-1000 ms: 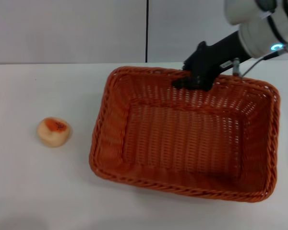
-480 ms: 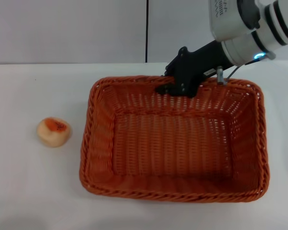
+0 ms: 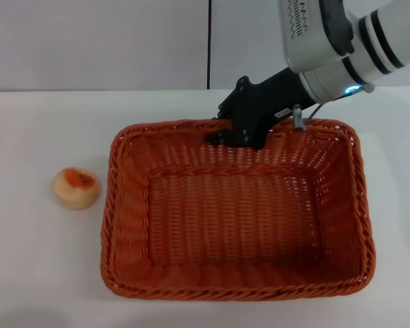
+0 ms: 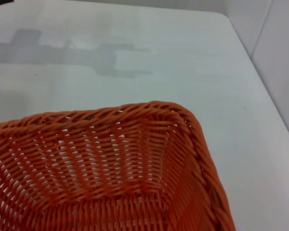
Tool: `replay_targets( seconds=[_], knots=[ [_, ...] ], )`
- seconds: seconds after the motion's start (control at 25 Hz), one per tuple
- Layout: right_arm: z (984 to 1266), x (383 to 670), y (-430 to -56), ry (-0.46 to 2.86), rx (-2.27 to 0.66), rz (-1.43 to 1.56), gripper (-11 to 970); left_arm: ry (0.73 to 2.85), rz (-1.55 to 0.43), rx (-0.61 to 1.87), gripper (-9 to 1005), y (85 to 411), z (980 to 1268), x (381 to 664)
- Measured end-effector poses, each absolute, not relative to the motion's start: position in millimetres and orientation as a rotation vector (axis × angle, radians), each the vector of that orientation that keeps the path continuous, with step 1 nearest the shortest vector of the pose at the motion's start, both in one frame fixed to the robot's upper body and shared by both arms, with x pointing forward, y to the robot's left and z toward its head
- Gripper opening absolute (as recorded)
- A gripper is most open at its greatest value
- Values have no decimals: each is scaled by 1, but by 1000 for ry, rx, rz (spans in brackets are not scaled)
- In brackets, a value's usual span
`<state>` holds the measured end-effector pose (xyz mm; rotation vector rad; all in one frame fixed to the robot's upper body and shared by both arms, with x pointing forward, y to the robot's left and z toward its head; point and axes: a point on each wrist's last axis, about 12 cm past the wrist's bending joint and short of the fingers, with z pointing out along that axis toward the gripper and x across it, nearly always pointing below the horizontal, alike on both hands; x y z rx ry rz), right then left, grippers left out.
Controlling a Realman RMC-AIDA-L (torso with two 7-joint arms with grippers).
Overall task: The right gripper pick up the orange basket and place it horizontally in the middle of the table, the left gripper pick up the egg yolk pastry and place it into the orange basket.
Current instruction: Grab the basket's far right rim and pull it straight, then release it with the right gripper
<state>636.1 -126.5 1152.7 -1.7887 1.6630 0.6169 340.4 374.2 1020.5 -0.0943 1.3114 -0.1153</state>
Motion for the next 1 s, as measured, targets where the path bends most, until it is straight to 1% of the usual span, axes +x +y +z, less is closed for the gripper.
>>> replay_targets(
  seconds=[0.52,0.72,1.0],
  knots=[
    [1141,630,-127,1684,-1854,593,154,1314,-124,-90,773,373,1020,342],
    [1142,630,-128,1679,-1838,585,154,1315,-125,-89,771,373,1020,342],
    [1154,626,-133,1641,-1815,615,449,1343,-151,-68,770,370,1017,343]
  ],
)
